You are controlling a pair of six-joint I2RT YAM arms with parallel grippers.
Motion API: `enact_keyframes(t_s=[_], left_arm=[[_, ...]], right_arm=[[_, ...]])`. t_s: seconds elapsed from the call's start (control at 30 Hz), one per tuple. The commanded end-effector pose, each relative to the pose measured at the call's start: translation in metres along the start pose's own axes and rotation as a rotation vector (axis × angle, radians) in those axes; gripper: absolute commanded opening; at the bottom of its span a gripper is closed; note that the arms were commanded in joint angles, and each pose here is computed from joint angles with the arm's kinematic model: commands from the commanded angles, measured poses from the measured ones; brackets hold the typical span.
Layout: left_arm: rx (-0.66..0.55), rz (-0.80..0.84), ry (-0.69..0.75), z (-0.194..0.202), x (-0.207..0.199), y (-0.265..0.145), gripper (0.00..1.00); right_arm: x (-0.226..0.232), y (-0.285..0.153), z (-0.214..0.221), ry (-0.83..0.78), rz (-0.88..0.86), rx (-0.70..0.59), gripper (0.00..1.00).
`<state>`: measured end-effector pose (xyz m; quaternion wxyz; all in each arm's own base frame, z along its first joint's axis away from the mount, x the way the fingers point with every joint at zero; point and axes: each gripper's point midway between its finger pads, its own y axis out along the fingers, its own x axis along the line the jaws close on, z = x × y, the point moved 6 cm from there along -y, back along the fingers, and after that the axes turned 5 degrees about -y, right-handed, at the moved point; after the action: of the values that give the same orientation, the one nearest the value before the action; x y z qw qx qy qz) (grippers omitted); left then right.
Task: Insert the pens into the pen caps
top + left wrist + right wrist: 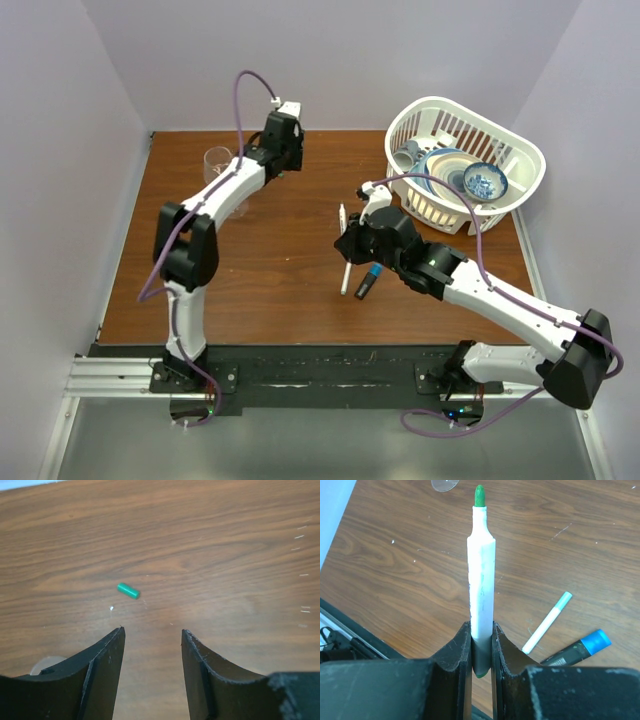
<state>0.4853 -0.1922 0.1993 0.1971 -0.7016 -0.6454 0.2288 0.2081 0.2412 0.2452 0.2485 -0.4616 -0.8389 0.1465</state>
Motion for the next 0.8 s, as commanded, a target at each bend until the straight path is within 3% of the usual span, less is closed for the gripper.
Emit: enact_keyframes(t_s=[0.0, 0.37, 0.77], left_arm=[[-0.016, -0.110, 0.112, 0.001, 0.009, 0.036, 0.54], [-0.030, -0.093, 0.209, 0.009, 0.000, 0.091, 0.65], [0.005, -0.129, 0.189, 0.027, 0.017, 0.126, 0.67]], right_arm=[[0.005, -0.016, -0.028, -0.019, -0.009, -0.088, 0.00], [-0.001, -0.022, -0.034, -0.056, 0.027, -0.123, 0.00], [-0.011, -0.031, -0.036, -0.095, 0.081, -0.150, 0.00]])
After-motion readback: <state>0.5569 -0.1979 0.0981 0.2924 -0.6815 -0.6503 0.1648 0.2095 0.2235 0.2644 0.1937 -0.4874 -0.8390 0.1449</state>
